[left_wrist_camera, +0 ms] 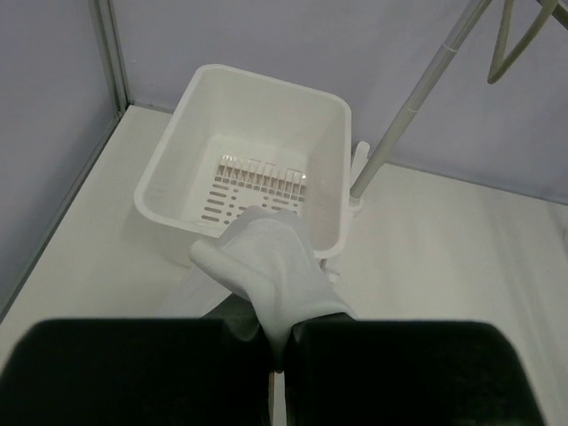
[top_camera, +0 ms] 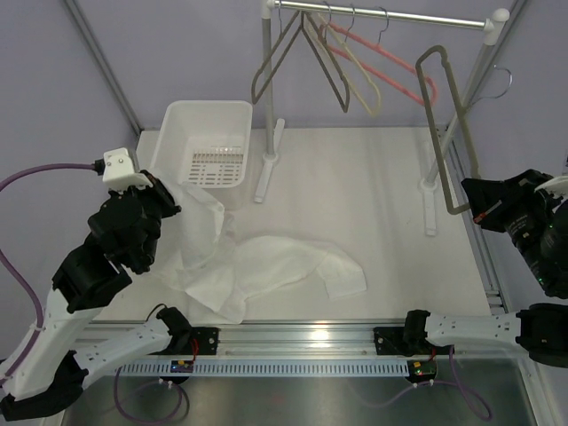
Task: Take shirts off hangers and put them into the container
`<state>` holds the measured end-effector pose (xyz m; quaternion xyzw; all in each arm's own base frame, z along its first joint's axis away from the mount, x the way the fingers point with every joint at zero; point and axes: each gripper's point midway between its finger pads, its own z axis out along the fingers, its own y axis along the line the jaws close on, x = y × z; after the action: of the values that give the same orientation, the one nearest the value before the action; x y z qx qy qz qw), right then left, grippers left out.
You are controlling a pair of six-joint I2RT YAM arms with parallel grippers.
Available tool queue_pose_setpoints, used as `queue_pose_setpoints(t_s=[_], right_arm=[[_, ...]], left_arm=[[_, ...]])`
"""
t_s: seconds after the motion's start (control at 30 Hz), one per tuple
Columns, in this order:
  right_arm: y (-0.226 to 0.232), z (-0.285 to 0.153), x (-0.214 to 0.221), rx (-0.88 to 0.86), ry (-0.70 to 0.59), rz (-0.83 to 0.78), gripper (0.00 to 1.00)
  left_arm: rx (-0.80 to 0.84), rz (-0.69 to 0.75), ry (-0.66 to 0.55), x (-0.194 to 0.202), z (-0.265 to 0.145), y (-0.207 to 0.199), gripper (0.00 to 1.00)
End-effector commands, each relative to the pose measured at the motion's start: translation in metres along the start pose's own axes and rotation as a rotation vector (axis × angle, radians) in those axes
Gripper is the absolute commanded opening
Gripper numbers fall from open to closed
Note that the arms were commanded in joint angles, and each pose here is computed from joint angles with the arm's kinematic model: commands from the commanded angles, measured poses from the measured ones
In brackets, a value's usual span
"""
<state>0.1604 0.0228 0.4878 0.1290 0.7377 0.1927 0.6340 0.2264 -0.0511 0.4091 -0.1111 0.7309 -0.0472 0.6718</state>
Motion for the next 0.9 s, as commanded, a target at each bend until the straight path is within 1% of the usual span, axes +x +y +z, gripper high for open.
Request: queue_pose_setpoints(t_s=[0.0,0.07,0.17,0.27,0.3,0.4,0.47,0.5,0.57,0.77,0.87], right_arm=[[0.001,0.012,-0.005,0.098,-0.047,-0.175,0.0],[0.003,0.014,-0.014,0.124,-0.088,-0.18,0.0],[0.013,0.016,-0.023,0.108,-0.104,-0.193,0.0],[0.022,0.019,-0.024,0.099,-0.1,-0.225,0.0],[0.028,0.021,-0.018,0.086,-0.077,-0.257,0.0],[0.048,0.026,-0.008,0.006,-0.049,-0.286,0.0],[0.054,0.032,-0.001,0.039,-0.04,-0.32,0.0],[0.046,0.034,0.001,0.087,-0.04,-0.371,0.0],[0.042,0.037,0.002,0.132,-0.042,-0.404,0.0],[0.021,0.037,-0.013,0.287,-0.113,-0.468,0.0],[0.017,0.033,-0.028,0.32,-0.159,-0.446,0.0]], left_arm=[[0.046,-0.084,-0.032,-0.007,-0.002,-0.008,0.0],[0.054,-0.092,-0.03,-0.003,-0.001,-0.009,0.0],[0.066,-0.095,-0.023,0.0,-0.002,-0.011,0.0],[0.076,-0.093,-0.015,0.002,-0.002,-0.012,0.0],[0.079,-0.094,-0.013,0.003,-0.002,-0.013,0.0],[0.083,-0.094,-0.011,0.007,-0.002,-0.013,0.0],[0.089,-0.093,-0.004,0.01,-0.001,-0.014,0.0],[0.091,-0.096,-0.002,0.011,-0.001,-0.014,0.0],[0.097,-0.096,0.005,0.015,-0.001,-0.015,0.0],[0.101,-0.1,0.013,0.023,-0.001,-0.014,0.0],[0.103,-0.091,0.024,0.029,0.001,-0.016,0.0]])
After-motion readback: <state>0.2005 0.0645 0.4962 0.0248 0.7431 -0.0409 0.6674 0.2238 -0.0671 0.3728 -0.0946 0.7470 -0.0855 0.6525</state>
